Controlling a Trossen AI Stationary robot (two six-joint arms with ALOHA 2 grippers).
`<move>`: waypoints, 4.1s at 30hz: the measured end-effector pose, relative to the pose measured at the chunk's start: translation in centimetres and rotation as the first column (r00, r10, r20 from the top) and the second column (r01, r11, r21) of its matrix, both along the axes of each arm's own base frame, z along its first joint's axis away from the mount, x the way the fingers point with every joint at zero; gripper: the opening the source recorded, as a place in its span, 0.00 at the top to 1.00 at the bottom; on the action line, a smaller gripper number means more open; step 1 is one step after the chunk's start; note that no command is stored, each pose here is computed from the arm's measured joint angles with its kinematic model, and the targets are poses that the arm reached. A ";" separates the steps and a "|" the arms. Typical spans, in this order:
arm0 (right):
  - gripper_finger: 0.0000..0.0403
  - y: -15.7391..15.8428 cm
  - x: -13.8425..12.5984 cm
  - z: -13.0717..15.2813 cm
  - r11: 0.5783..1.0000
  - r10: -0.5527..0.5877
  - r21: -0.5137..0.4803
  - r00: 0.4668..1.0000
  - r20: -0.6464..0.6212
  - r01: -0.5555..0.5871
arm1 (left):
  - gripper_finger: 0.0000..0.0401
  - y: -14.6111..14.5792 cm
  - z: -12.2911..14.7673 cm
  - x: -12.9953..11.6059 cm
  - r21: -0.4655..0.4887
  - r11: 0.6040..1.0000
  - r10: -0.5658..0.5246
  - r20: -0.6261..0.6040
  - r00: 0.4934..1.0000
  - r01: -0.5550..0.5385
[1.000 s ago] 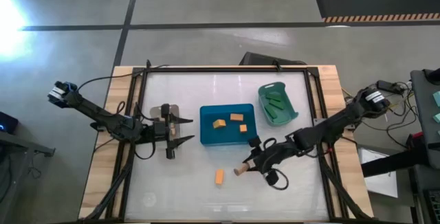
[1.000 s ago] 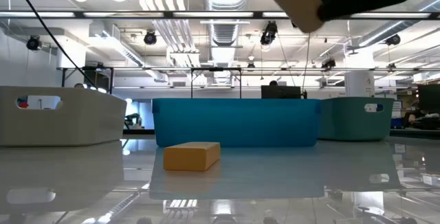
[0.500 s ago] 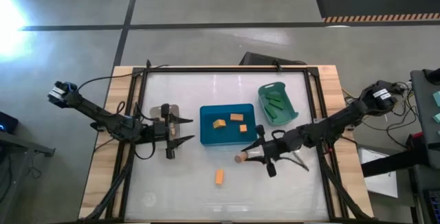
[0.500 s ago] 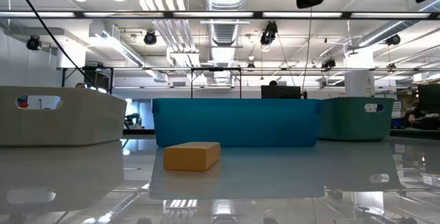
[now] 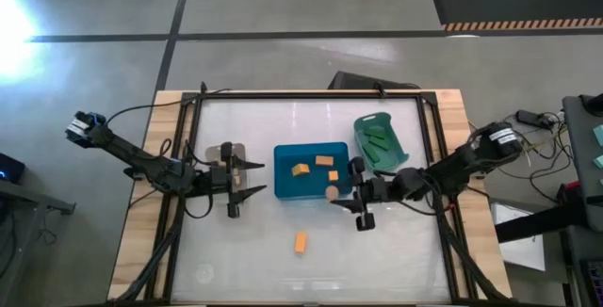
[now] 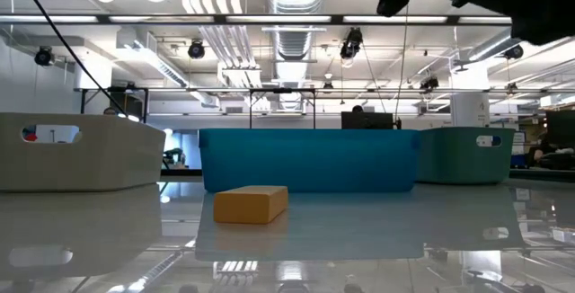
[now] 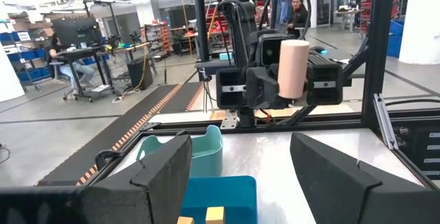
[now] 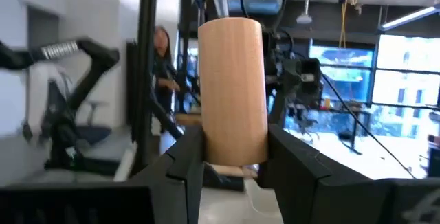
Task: Sort & place blocks by color
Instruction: Put the brown game block into the gray bin
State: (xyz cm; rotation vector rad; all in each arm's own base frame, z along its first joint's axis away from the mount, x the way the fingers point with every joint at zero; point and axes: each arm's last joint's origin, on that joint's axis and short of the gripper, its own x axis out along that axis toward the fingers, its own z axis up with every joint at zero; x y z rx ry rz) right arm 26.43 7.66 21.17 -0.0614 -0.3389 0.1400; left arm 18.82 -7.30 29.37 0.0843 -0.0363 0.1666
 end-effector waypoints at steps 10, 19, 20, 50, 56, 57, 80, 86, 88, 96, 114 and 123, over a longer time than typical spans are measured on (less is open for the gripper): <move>0.71 0.6 2.0 -0.8 0.999 0.001 0.035 0.997 0.074 -0.004 | 0.42 0.0 0.0 0.0 0.000 1.000 -0.001 -0.002 1.000 0.001; 0.71 0.6 2.3 -0.4 0.999 -0.002 0.033 0.996 0.088 -0.001 | 0.42 0.0 0.0 0.0 0.000 1.000 -0.001 -0.002 1.000 0.001; 0.71 0.6 2.3 -0.4 0.999 -0.001 0.033 0.996 0.089 -0.001 | 0.42 0.0 0.0 0.0 0.000 1.000 0.000 -0.002 1.000 0.000; 0.71 0.5 2.5 -0.5 0.996 -0.092 0.025 0.993 0.080 0.090 | 0.42 -0.8 -0.1 1.7 0.003 1.000 -0.006 0.064 0.998 0.005; 0.71 0.5 2.5 -0.5 0.996 -0.089 0.026 0.993 0.082 0.088 | 0.42 -2.0 -0.4 4.0 0.084 0.996 -0.007 0.038 0.999 0.003; 0.71 0.5 2.5 -0.5 0.996 -0.089 0.026 0.993 0.082 0.087 | 0.42 -2.2 -0.3 4.4 0.090 0.996 -0.006 0.037 0.999 0.003; 0.71 0.5 2.5 -0.5 0.996 -0.084 0.025 0.993 0.081 0.083 | 0.42 -2.6 -0.2 5.3 0.114 0.993 -0.005 0.025 1.000 0.003; 0.71 0.5 2.5 -0.5 0.996 -0.084 0.025 0.993 0.081 0.083 | 0.42 -2.8 -0.4 5.5 0.115 0.993 -0.043 0.019 0.999 0.040; 0.71 0.5 2.5 -0.5 0.996 -0.084 0.025 0.993 0.081 0.083 | 0.42 -3.0 -0.7 5.7 0.123 0.988 -0.096 0.010 0.995 0.094; 0.71 0.5 2.5 -0.5 0.996 -0.087 0.020 0.993 0.081 0.085 | 0.42 -3.4 -0.7 6.3 0.128 0.983 -0.131 0.005 0.991 0.129; 0.71 0.7 3.1 -0.3 0.996 -0.087 0.010 0.994 0.062 0.086 | 0.42 -3.6 -1.2 12.7 0.089 0.995 -0.055 0.198 0.979 0.038; 0.71 0.7 3.2 -0.3 0.996 -0.087 0.001 0.994 0.059 0.087 | 0.42 -4.3 -1.6 15.2 0.090 0.996 -0.041 0.189 0.981 0.025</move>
